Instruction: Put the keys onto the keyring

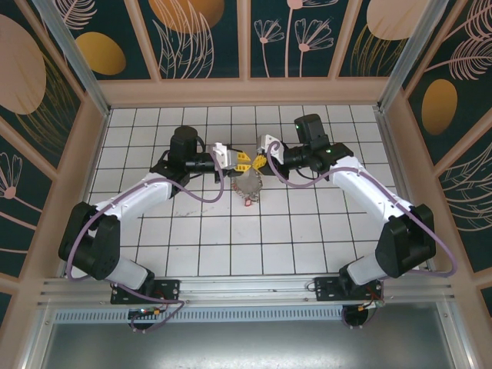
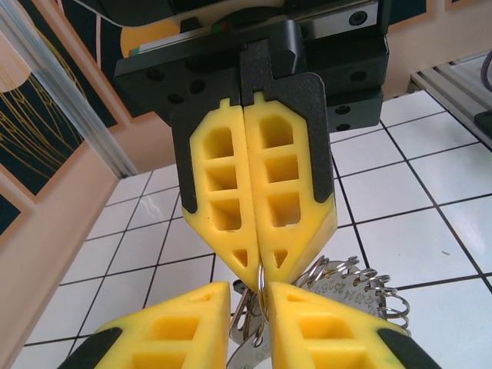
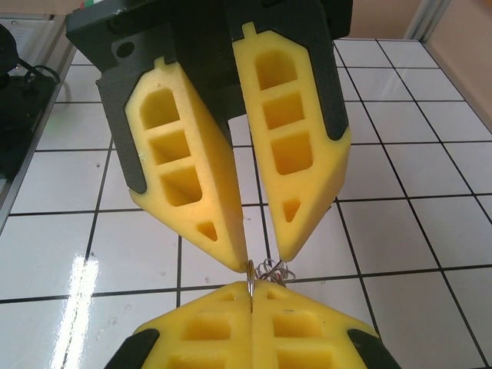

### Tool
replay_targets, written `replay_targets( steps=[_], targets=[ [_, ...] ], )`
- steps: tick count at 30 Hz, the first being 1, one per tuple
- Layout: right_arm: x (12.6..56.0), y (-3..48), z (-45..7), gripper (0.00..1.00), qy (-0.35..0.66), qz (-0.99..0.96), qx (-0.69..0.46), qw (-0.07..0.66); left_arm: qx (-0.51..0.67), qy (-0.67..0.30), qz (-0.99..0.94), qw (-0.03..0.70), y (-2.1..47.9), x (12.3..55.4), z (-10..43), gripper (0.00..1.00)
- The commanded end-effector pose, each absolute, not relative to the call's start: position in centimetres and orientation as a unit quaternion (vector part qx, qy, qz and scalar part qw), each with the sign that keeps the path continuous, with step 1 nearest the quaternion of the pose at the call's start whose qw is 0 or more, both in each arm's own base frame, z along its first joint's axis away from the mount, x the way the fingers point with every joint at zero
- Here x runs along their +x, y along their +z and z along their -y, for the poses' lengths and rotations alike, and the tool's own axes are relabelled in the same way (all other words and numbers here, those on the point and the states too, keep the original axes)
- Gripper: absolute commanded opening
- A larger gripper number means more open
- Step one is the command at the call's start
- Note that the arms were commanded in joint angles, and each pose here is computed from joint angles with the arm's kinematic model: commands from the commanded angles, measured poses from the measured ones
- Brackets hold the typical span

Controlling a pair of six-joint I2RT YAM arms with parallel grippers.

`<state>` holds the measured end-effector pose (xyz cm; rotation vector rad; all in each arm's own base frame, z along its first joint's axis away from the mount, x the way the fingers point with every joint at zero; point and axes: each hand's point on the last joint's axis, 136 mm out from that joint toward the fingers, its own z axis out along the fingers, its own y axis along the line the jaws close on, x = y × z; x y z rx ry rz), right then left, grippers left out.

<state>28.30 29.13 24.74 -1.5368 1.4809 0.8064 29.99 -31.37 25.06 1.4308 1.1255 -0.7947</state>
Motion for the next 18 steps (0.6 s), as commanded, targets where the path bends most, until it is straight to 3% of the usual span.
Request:
replay_targets(
  steps=[1,7,18],
  targets=[
    [27.9,27.79,-29.81,0.0,0.326,-0.548,-0.62,0.457,0.594,-0.329,-0.485,0.551,25.17,30.98,31.82,0.22],
    [27.97,27.8,-29.98,0.0,0.321,-0.548,-0.621,0.459,0.595,-0.331,-0.492,0.542,24.74,31.1,32.09,0.21],
    [28.84,27.15,-30.28,0.0,0.281,-0.565,-0.621,0.464,0.621,-0.33,-0.483,0.521,24.26,30.49,32.35,0.0]
  ],
)
